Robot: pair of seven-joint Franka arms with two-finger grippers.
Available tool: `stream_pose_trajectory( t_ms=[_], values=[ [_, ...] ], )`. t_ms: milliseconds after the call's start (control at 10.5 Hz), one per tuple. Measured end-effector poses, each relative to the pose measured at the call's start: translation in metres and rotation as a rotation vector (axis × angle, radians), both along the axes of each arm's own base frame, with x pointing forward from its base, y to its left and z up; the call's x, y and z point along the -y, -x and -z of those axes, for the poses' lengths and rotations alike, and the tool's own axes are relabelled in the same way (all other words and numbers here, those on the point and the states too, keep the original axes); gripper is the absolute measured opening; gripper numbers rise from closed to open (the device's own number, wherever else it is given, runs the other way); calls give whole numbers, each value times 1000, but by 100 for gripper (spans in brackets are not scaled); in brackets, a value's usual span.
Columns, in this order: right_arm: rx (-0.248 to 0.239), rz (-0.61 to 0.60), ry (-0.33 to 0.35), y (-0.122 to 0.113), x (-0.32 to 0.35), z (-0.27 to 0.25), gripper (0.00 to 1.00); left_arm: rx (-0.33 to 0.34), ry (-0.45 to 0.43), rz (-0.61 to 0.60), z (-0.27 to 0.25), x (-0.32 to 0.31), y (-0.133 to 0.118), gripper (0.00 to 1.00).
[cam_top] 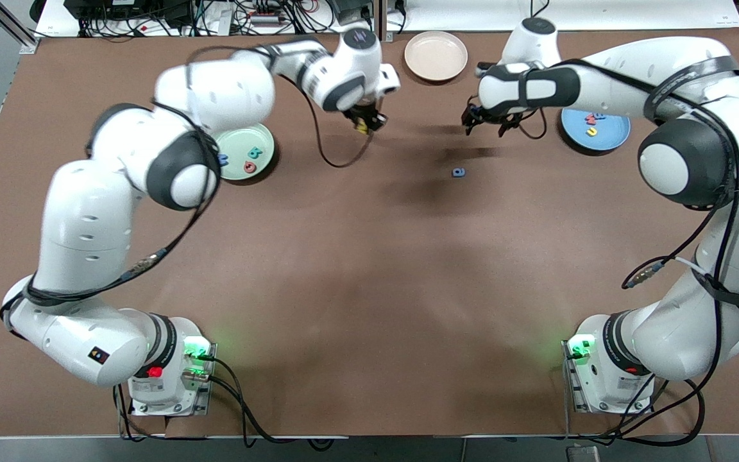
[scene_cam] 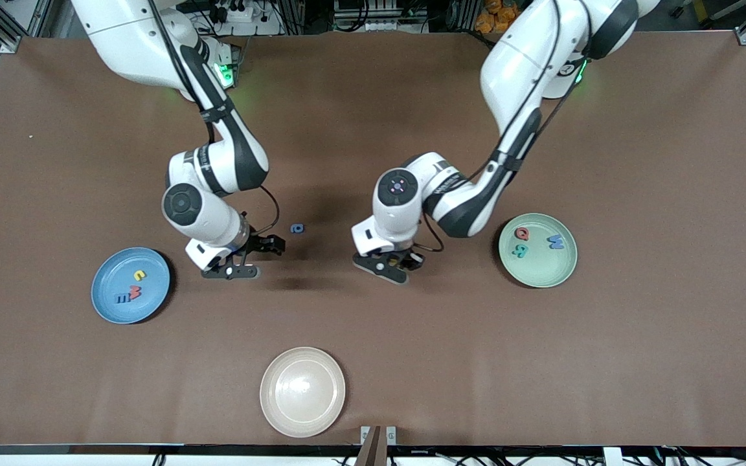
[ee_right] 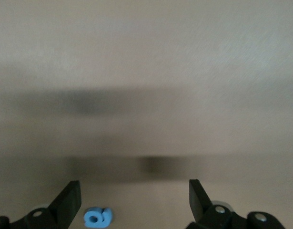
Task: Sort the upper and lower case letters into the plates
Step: 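Carry H to the green plate while the right gripper grasps blue b, then drop b on the blue plate while the left gripper returns to rest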
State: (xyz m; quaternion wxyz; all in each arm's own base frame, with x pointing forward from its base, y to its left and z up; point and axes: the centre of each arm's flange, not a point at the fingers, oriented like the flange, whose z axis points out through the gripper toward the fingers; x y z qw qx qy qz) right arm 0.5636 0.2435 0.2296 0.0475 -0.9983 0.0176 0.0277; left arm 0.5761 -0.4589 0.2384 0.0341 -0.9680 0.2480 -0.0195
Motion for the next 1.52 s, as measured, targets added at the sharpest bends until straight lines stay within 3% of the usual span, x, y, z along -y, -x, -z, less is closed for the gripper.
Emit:
stream_pose_trajectory(
  t_ms=[286, 571, 857, 1143, 1333, 1429, 1524],
  values=[
    [6, -3, 13, 39, -41, 21, 100, -147, -126, 105, -28, -107, -25, 35],
    [15, -9, 28, 68, -48, 46, 100, -248, -129, 154, -22, -252, -22, 35],
    [12, -4, 31, 73, -54, 48, 100, -237, -36, 123, 13, -321, 3, 35],
    [15, 29, 37, 73, -53, 59, 100, -234, -9, 123, 28, -333, 14, 37],
    [14, 35, 40, 74, -53, 63, 100, -227, -6, 129, 25, -329, 13, 45],
    [14, 35, 40, 74, -53, 63, 99, -212, -5, 128, 19, -329, 9, 55],
    [16, 37, 40, 73, -53, 62, 86, -188, -8, 114, 6, -330, 2, 71]
  ],
)
